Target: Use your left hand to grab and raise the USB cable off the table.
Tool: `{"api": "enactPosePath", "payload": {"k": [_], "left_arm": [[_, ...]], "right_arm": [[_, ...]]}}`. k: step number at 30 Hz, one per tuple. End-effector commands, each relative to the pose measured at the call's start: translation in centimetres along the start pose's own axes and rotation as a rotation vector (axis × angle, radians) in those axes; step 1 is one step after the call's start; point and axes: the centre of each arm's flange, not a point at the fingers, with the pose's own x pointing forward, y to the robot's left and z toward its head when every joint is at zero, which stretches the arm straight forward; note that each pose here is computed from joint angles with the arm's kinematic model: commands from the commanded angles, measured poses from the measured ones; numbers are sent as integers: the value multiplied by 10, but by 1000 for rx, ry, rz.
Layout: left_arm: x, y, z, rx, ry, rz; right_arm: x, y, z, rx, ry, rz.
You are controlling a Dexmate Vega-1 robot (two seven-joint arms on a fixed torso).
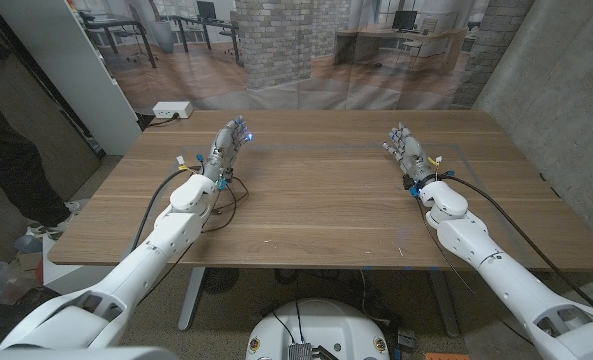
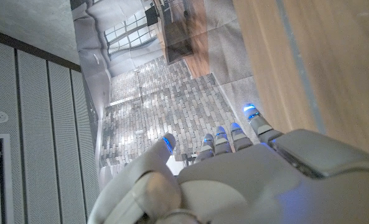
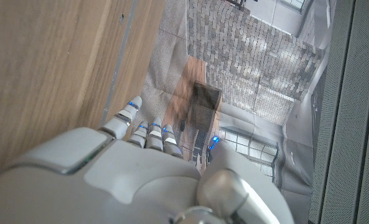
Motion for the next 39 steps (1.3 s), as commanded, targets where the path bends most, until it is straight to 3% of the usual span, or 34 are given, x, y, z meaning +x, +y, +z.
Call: {"api": "enactPosePath", "payload": {"k": [1,11,24,39], "left_arm": [[28,24,-14,75,28,-189],[32,14,-3,116,19,-180],[25,-9,14,175,5,-179],[12,-14,45,312,9,-177]], "right_arm": [[7,28,9,-62,-39,-58],[12,12,6,-51,-37,-53],[-6,-13,7,-43,-39,-62],[-13,-25,-1,-18,-38,-51]]}}
